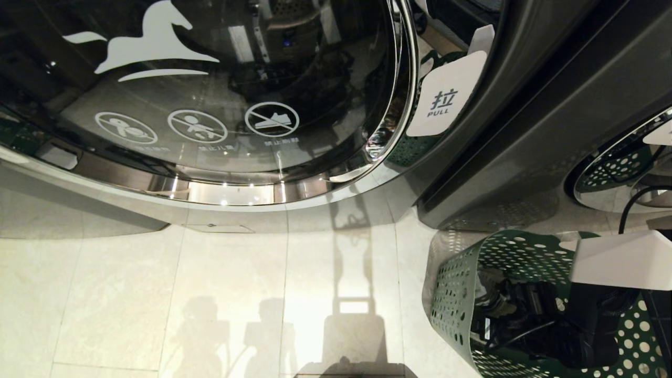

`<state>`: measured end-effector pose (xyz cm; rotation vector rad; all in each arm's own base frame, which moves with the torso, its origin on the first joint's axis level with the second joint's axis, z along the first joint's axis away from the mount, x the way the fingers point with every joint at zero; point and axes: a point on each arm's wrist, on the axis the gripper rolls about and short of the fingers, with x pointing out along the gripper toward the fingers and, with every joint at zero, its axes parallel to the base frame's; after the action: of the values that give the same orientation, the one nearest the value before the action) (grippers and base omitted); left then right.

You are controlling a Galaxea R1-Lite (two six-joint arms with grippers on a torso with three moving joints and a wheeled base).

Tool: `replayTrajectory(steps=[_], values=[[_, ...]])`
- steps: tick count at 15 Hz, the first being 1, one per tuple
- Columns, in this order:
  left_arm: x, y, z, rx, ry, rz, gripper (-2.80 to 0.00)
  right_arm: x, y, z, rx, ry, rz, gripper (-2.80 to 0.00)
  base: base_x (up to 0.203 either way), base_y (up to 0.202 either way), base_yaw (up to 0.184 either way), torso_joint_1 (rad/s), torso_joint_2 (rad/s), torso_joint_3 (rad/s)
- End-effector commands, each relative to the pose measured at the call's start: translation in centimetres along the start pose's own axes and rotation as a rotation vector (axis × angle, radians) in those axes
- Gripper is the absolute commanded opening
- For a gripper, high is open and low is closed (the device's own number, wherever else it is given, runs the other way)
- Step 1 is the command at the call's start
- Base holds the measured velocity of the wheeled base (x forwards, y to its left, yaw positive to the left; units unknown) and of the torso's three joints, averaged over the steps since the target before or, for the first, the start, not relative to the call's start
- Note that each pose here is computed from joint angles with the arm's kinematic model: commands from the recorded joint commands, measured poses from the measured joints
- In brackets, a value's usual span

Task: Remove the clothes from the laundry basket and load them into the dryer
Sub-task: Take the clothes out of the basket

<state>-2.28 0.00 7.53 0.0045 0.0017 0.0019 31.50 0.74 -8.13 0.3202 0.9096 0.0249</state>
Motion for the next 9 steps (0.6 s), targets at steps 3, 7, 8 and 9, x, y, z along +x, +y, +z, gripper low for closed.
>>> replayTrajectory(steps=[3,7,8,9], values=[[0.0,0.0,0.0,0.000,0.003,0.001,-2.80,-1.3,-0.1,-0.7,0.009,0.021,-0.012,0.00,0.000,0.000,0.000,0.000,0.00,0.000],[0.0,0.0,0.0,0.000,0.003,0.000,-2.80,-4.7,-2.1,1.3,0.161,-0.077,-0.039,0.00,0.000,0.000,0.000,0.000,0.00,0.000],[0.0,0.0,0.0,0.000,0.001,0.001,-2.80,-4.8,-3.2,1.4,0.169,-0.080,-0.060,0.00,0.000,0.000,0.000,0.000,0.00,0.000],[0.0,0.0,0.0,0.000,0.001,0.001,-2.80,-4.4,-3.8,0.9,0.153,-0.061,-0.075,0.00,0.000,0.000,0.000,0.000,0.00,0.000]])
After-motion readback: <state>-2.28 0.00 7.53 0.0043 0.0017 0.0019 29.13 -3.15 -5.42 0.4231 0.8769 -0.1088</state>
